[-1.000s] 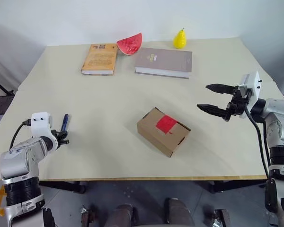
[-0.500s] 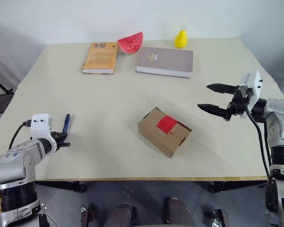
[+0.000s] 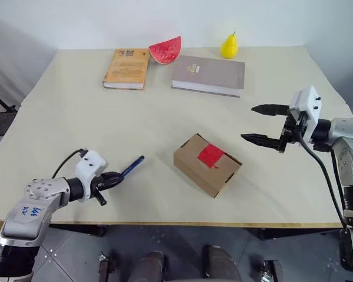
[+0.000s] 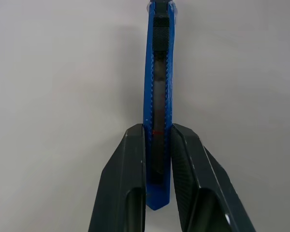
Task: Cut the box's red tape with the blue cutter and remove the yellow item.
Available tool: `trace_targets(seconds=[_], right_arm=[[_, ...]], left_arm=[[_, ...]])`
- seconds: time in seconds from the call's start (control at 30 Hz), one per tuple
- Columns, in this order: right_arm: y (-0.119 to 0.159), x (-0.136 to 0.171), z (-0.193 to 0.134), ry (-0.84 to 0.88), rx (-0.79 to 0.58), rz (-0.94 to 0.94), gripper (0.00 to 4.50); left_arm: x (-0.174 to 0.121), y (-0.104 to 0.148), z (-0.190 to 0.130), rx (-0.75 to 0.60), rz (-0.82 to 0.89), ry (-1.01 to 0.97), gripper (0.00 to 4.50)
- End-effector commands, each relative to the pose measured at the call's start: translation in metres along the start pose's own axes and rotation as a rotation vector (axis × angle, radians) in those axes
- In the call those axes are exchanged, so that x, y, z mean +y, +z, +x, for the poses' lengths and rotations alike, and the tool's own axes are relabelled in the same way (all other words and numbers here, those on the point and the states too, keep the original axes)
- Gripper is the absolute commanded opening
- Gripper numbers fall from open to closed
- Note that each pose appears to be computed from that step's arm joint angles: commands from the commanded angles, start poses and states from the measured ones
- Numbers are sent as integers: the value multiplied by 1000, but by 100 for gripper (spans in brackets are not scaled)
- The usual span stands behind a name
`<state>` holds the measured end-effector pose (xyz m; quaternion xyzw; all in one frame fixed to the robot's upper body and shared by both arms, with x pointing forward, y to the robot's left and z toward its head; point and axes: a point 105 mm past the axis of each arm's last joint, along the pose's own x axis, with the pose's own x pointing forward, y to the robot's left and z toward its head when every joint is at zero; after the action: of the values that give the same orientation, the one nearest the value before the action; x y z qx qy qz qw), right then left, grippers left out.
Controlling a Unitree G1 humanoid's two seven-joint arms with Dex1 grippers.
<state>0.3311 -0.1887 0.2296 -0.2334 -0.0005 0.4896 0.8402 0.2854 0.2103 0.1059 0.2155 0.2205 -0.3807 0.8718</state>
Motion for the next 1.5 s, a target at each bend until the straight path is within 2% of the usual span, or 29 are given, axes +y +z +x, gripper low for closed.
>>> trace_targets(seconds=[0.03,0.1,0.2,0.37,0.43,0.57,0.8,0.93,1.1,1.5], right_arm=[[13,20,10,46,105,-93,450],[15,28,16,68,135,-138,450],[27,41,32,65,134,-72,390],[35,69,47,154,135,-114,219],[37,86,57,221,136,-165,151],[31,114,75,341,171,-243,12],[22,139,108,440,152,-265,3],[10,162,127,548,182,-364,3],[-2,174,141,610,190,-448,3],[-2,188,170,682,136,-530,3]], left_arm=[[-25,16,14,-27,157,-121,42],[-34,20,16,-44,185,-166,42],[-47,15,21,-15,275,-239,42],[-48,14,23,-14,327,-258,42],[-49,8,21,15,406,-269,42],[-51,0,19,26,461,-280,42],[-59,-11,10,59,453,-322,42],[-64,-20,2,97,421,-348,42],[-69,-23,-3,128,391,-358,42],[-71,-26,-3,148,370,-347,42]])
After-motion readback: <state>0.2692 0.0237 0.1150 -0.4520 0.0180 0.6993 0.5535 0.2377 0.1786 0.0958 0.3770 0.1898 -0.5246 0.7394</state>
